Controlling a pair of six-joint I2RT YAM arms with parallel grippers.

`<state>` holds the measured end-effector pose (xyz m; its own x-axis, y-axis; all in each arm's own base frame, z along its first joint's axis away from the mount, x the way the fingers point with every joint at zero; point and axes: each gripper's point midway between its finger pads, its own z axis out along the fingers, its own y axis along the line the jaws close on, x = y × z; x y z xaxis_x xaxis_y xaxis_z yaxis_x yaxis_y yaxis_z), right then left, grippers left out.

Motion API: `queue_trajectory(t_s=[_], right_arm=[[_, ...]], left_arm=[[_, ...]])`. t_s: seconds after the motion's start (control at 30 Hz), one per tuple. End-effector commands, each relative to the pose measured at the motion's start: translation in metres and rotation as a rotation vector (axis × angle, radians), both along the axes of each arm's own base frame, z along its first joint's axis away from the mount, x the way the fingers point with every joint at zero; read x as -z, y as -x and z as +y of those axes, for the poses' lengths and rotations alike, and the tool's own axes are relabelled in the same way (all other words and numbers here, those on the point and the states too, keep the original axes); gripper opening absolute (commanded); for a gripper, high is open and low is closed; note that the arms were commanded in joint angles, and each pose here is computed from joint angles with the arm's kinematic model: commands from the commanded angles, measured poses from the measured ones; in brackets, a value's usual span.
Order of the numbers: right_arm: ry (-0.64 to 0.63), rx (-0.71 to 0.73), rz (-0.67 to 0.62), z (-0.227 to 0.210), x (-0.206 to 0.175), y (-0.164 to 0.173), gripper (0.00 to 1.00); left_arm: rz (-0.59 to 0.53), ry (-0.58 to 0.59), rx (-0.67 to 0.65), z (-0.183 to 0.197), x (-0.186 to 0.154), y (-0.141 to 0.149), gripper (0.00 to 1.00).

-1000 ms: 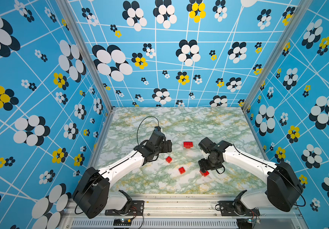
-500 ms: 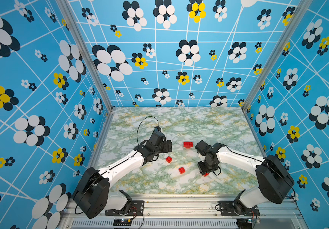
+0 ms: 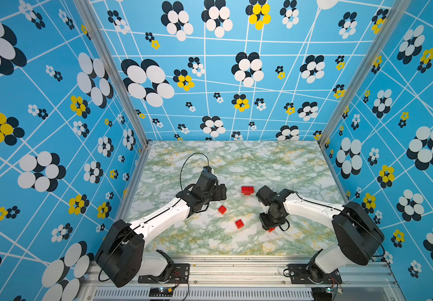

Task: Assemble the letter v with lego
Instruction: Pick up the lego brick from the center of the board.

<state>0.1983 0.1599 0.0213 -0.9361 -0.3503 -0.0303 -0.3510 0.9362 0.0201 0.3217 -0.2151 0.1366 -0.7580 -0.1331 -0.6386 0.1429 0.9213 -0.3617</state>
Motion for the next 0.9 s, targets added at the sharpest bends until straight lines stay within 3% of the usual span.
queue_trajectory(t_s=[0.0, 0.27, 0.67, 0.87], right_arm=[[0.014, -0.009, 0.023, -0.004, 0.004, 0.007, 0.54], [0.025, -0.01, 0.033, -0.005, 0.006, 0.009, 0.44], [0.027, -0.018, 0.033, -0.004, 0.007, 0.01, 0.43], [-0.017, -0.037, -0.004, 0.002, -0.007, 0.005, 0.33]], left_arm=[[-0.007, 0.008, 0.009, -0.003, -0.004, 0.002, 0.89], [-0.005, 0.005, 0.01, -0.003, -0.003, 0.001, 0.89], [-0.001, 0.007, 0.012, -0.004, -0.001, 0.001, 0.89], [-0.002, 0.032, 0.026, -0.011, -0.004, -0.001, 0.89]])
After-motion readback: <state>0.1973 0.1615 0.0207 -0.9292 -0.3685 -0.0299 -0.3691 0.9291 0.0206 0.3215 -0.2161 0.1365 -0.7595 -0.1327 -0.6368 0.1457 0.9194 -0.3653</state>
